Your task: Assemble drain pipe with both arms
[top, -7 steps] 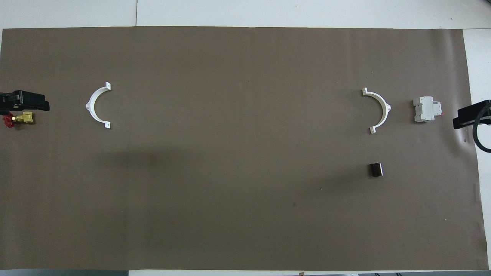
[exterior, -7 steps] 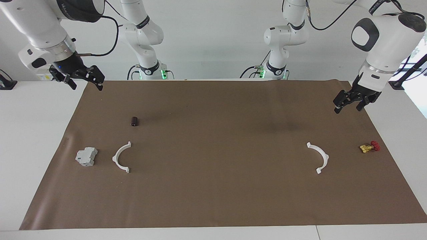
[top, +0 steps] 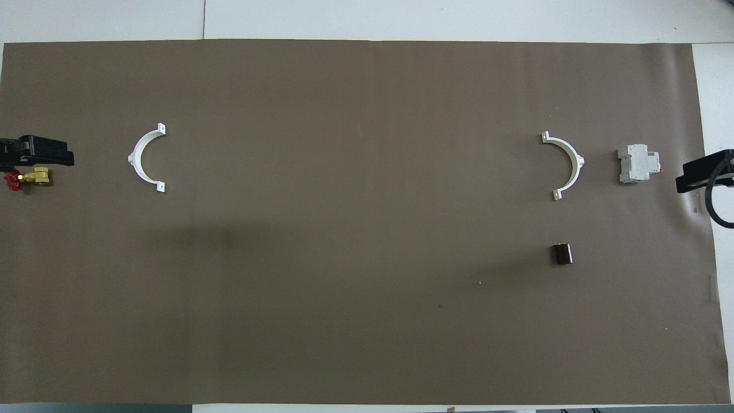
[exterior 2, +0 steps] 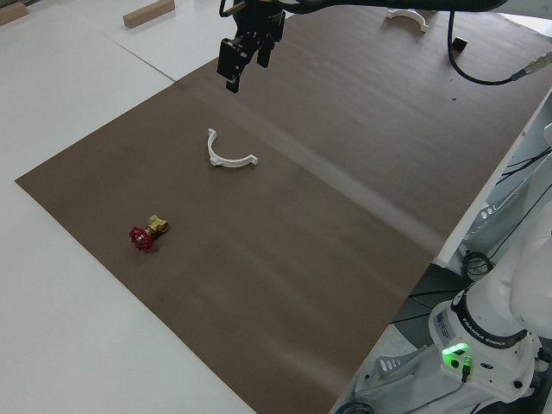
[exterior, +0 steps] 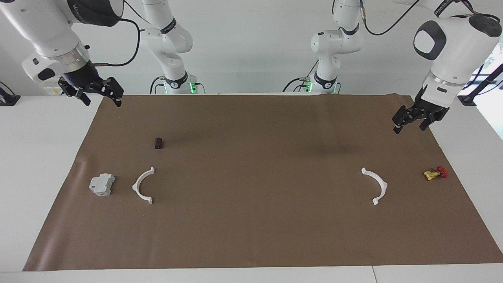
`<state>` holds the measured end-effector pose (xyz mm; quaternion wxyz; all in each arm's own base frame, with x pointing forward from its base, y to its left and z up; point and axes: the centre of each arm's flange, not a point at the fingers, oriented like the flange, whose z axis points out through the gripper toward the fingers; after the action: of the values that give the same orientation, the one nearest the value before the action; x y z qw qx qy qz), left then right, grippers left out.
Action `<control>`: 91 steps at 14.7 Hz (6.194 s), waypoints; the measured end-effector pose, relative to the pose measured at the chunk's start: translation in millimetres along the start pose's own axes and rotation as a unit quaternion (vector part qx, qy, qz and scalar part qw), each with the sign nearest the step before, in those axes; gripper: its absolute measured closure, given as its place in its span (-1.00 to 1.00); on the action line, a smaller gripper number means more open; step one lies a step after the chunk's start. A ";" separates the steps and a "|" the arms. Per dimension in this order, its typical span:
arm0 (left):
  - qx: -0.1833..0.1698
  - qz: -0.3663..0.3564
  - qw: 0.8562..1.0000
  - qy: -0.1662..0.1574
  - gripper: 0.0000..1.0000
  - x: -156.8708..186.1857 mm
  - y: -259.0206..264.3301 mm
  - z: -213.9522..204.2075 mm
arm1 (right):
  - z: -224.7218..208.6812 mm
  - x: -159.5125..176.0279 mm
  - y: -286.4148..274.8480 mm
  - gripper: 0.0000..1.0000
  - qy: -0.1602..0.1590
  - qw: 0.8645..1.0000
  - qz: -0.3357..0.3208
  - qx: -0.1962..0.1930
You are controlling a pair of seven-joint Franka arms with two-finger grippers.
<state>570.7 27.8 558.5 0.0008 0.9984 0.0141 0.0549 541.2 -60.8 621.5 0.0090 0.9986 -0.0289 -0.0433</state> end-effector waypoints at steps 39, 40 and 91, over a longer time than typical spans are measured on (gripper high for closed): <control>0.011 0.010 1.000 0.022 -1.00 45.6 3.8 257.7 | 313.2 123.5 -6.1 -0.44 0.074 0.991 -0.107 0.016; 0.011 0.009 1.000 0.021 -1.00 45.2 2.9 260.7 | 313.6 123.3 -6.2 -0.44 0.074 0.991 -0.107 0.016; 0.003 0.018 0.999 0.044 0.59 44.7 148.1 176.7 | 315.7 52.5 -461.2 0.18 0.093 0.995 -0.036 0.031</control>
<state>638.7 -119.0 388.3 -0.0043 0.9951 -0.0035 0.0988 592.2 391.6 293.1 -0.0212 0.9985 0.0062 0.0505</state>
